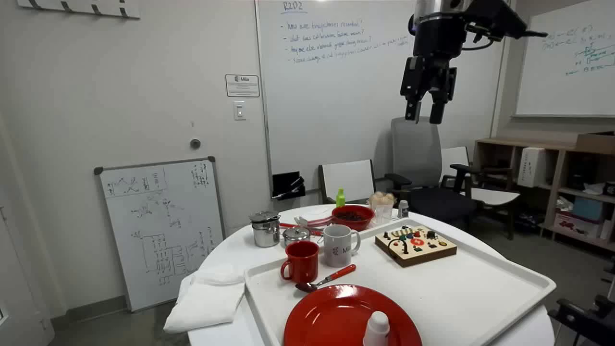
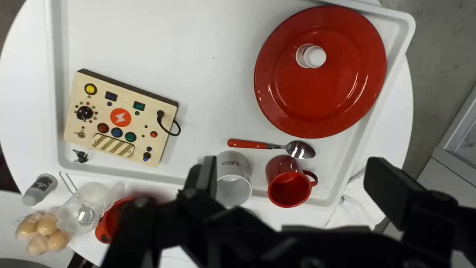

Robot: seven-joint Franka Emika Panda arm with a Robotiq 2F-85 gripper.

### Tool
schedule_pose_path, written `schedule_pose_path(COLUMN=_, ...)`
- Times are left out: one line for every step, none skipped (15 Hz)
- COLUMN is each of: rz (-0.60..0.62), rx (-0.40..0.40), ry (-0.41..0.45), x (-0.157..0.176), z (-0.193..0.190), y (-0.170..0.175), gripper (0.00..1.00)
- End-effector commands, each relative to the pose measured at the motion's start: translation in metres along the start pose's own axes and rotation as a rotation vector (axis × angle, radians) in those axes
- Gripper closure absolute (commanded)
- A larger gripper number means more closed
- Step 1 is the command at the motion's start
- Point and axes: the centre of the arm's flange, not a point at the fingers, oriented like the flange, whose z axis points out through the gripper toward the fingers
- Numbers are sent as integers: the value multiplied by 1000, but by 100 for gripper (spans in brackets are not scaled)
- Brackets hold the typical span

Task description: Turn the spoon to a vertical position

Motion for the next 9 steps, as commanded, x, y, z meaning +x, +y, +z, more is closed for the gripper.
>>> schedule_pose_path(rz=0, rx=0, ry=0, x=0, z=0, y=0, gripper=0)
schedule_pose_path(rz=0, rx=0, ry=0, x=0, z=0, y=0, gripper=0)
schedule_pose_path(rz=0, rx=0, ry=0, x=0, z=0, y=0, gripper=0)
schedule_pose_path(rz=0, rx=0, ry=0, x=0, z=0, y=0, gripper=0)
schedule_pose_path(rz=0, rx=0, ry=0, x=0, z=0, y=0, gripper=0)
schedule_pose_path(rz=0, rx=0, ry=0, x=0, z=0, y=0, gripper=0)
schedule_pose_path(rz=11, rx=9, ry=2, x=-1, z=3, y=-3, gripper=0)
schedule_pose_path(rz=32, rx=18, ry=1, x=-2, z=7, y=-7, gripper=0)
schedule_pose_path(rz=54, rx=13, ry=-4, x=-3, z=11, y=-10, gripper=0)
